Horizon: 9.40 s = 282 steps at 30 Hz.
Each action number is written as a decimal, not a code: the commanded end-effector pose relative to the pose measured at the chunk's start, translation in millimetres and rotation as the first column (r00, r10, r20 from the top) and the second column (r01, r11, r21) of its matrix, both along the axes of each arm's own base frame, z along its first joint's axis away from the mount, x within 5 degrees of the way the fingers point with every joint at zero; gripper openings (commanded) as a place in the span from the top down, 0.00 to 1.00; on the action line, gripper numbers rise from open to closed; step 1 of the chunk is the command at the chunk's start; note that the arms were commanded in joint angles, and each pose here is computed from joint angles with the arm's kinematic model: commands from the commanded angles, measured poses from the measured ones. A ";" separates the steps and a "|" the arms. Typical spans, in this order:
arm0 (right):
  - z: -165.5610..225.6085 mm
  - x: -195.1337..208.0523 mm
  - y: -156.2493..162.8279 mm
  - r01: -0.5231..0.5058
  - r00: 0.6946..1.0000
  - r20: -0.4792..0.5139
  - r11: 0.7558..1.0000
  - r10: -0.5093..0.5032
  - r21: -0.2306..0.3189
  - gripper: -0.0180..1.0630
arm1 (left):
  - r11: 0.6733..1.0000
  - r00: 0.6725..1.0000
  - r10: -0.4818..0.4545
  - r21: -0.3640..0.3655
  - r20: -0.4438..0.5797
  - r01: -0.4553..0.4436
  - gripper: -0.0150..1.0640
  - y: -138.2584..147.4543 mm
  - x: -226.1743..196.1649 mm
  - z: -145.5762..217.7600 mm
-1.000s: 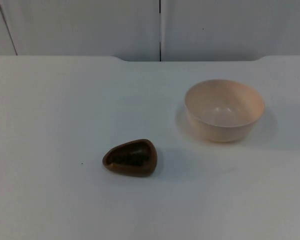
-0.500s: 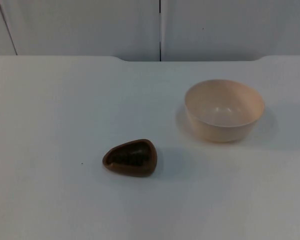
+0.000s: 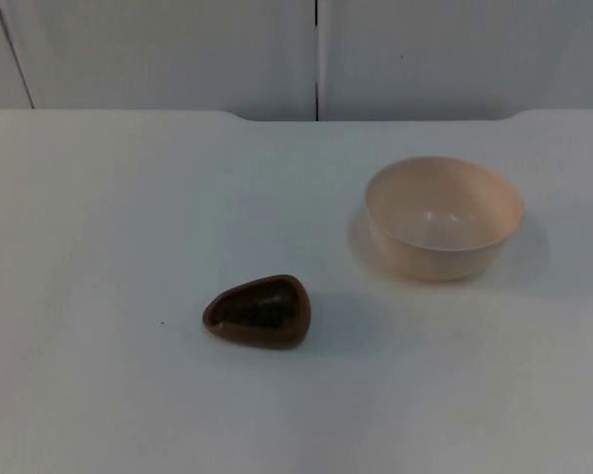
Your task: Pick up the bowl with the left hand and pour the coffee beans from the cup into the bowl with the right hand.
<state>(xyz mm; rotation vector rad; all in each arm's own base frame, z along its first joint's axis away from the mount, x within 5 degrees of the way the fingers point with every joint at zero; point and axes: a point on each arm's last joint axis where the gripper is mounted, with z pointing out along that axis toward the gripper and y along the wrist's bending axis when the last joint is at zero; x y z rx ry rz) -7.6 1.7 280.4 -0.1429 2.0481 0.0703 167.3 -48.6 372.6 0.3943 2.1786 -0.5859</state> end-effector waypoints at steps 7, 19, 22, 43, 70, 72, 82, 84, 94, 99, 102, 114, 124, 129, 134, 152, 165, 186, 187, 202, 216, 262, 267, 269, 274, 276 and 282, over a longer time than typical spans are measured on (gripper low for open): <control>0.0 -0.1 -0.2 0.012 1.000 0.006 1.000 -0.012 0.002 0.01 | 0.998 0.998 -0.056 -0.028 -0.036 0.055 0.06 -9.3 15.3 -2.4; 0.0 -0.1 -0.2 0.012 1.000 0.006 1.000 -0.012 0.002 0.01 | 0.979 0.973 -0.202 -0.025 -0.109 0.201 0.06 -62.1 42.0 -31.4; 0.0 -0.1 -0.2 0.012 1.000 0.006 1.000 -0.012 0.002 0.01 | 0.975 0.965 -0.222 -0.011 -0.140 0.223 0.06 -79.6 50.8 -44.9; 0.0 -0.1 -0.2 0.012 1.000 0.006 1.000 -0.012 0.002 0.01 | 0.948 0.919 -0.256 0.108 -0.299 0.299 0.06 -164.4 124.1 -65.4; 0.0 -0.1 -0.2 0.012 1.000 0.006 1.000 -0.012 0.002 0.01 | 0.969 0.882 -0.068 0.179 -0.466 0.169 0.06 -233.6 203.2 -143.4; 0.0 -0.1 -0.2 0.012 1.000 0.006 1.000 -0.012 0.002 0.01 | 0.968 0.883 -0.027 0.208 -0.469 0.140 0.06 -234.7 210.2 -150.1; 0.0 -0.1 -0.2 0.012 1.000 0.006 1.000 -0.012 0.002 0.01 | 0.962 0.876 0.061 0.263 -0.479 0.077 0.06 -244.1 235.6 -179.3; 0.0 -0.1 -0.2 0.012 1.000 0.006 1.000 -0.012 0.002 0.01 | 0.960 0.865 0.079 0.272 -0.495 0.067 0.06 -245.9 240.8 -187.3; 0.0 -0.1 -0.2 0.014 1.000 0.006 1.000 -0.014 0.005 0.01 | 0.969 0.833 0.133 0.249 -0.538 0.005 0.06 -235.6 266.0 -210.9; 0.0 -0.1 -0.2 0.014 1.000 0.006 1.000 -0.014 0.005 0.01 | 0.969 0.807 0.175 0.244 -0.565 -0.039 0.06 -213.0 279.2 -216.6; 0.0 -0.1 -0.2 0.014 1.000 0.006 1.000 -0.014 0.007 0.01 | 0.965 0.822 0.182 0.259 -0.539 -0.045 0.06 -210.7 282.0 -216.4; 0.0 -0.1 -0.2 0.015 1.000 0.005 1.000 -0.015 0.008 0.01 | 0.962 0.815 0.183 0.271 -0.551 -0.032 0.06 -221.8 282.6 -252.0; 0.0 -0.1 -0.2 0.015 1.000 0.005 1.000 -0.015 0.008 0.01 | 0.961 0.815 0.176 0.275 -0.551 -0.021 0.06 -222.0 282.8 -257.2; 0.0 -0.1 -0.2 0.015 1.000 0.005 1.000 -0.015 0.008 0.01 | 0.960 0.810 0.177 0.280 -0.559 -0.017 0.14 -221.7 281.9 -257.5; 0.0 -0.1 -0.2 0.015 1.000 0.005 1.000 -0.015 0.008 0.01 | 0.964 0.804 0.173 0.264 -0.570 -0.021 0.33 -223.0 281.3 -257.2; 0.0 -0.1 -0.2 0.015 1.000 0.005 1.000 -0.015 0.008 0.01 | 0.979 0.827 0.137 0.200 -0.545 -0.030 0.99 -228.8 276.4 -218.0; 0.0 -0.1 -0.2 0.013 1.000 0.005 1.000 -0.013 0.008 0.01 | 0.967 0.834 0.138 0.256 -0.533 0.003 0.99 -214.8 262.3 -163.7; 0.0 -0.1 -0.2 0.011 1.000 0.005 1.000 -0.011 0.008 0.01 | 0.947 0.832 0.131 0.317 -0.540 0.057 0.99 -212.1 235.1 -129.8; 0.0 -0.1 -0.2 0.011 1.000 0.005 1.000 -0.011 0.008 0.01 | 0.947 0.832 0.131 0.317 -0.540 0.057 0.99 -212.1 235.1 -129.8; 0.0 -0.1 -0.2 0.011 1.000 0.005 1.000 -0.011 0.008 0.01 | 0.951 0.839 0.157 0.309 -0.522 0.014 0.99 -164.9 158.1 -149.1; 0.0 -0.1 -0.2 0.011 1.000 0.005 1.000 -0.011 0.008 0.01 | 0.952 0.844 0.172 0.306 -0.507 -0.011 0.99 -110.0 72.4 -157.3; 64.6 120.2 16.1 -0.032 0.986 -0.163 0.999 0.037 0.030 0.01 | 0.951 0.845 0.167 0.308 -0.507 -0.003 0.99 -78.5 21.7 -166.5; 74.6 164.2 20.7 -0.052 0.971 -0.234 0.999 0.053 0.009 0.01 | 0.952 0.846 0.167 0.307 -0.506 -0.004 0.99 -78.5 21.8 -166.4; 77.5 184.2 22.5 -0.054 0.963 -0.265 0.999 0.053 0.006 0.01 | 0.952 0.846 0.167 0.307 -0.506 -0.004 0.99 -78.5 21.8 -166.4; 77.5 209.9 24.9 -0.053 0.951 -0.304 0.999 0.052 0.005 0.01 | 0.952 0.847 0.167 0.306 -0.505 -0.005 0.99 -78.6 22.0 -166.4; 75.0 229.3 28.2 -0.055 0.937 -0.345 0.998 0.060 0.024 0.01 | 0.952 0.847 0.167 0.306 -0.505 -0.005 0.99 -78.6 22.0 -166.4; 67.0 261.2 44.5 -0.105 0.897 -0.427 0.993 0.114 0.044 0.01 | 0.952 0.848 0.166 0.306 -0.503 -0.005 0.99 -78.7 22.1 -166.3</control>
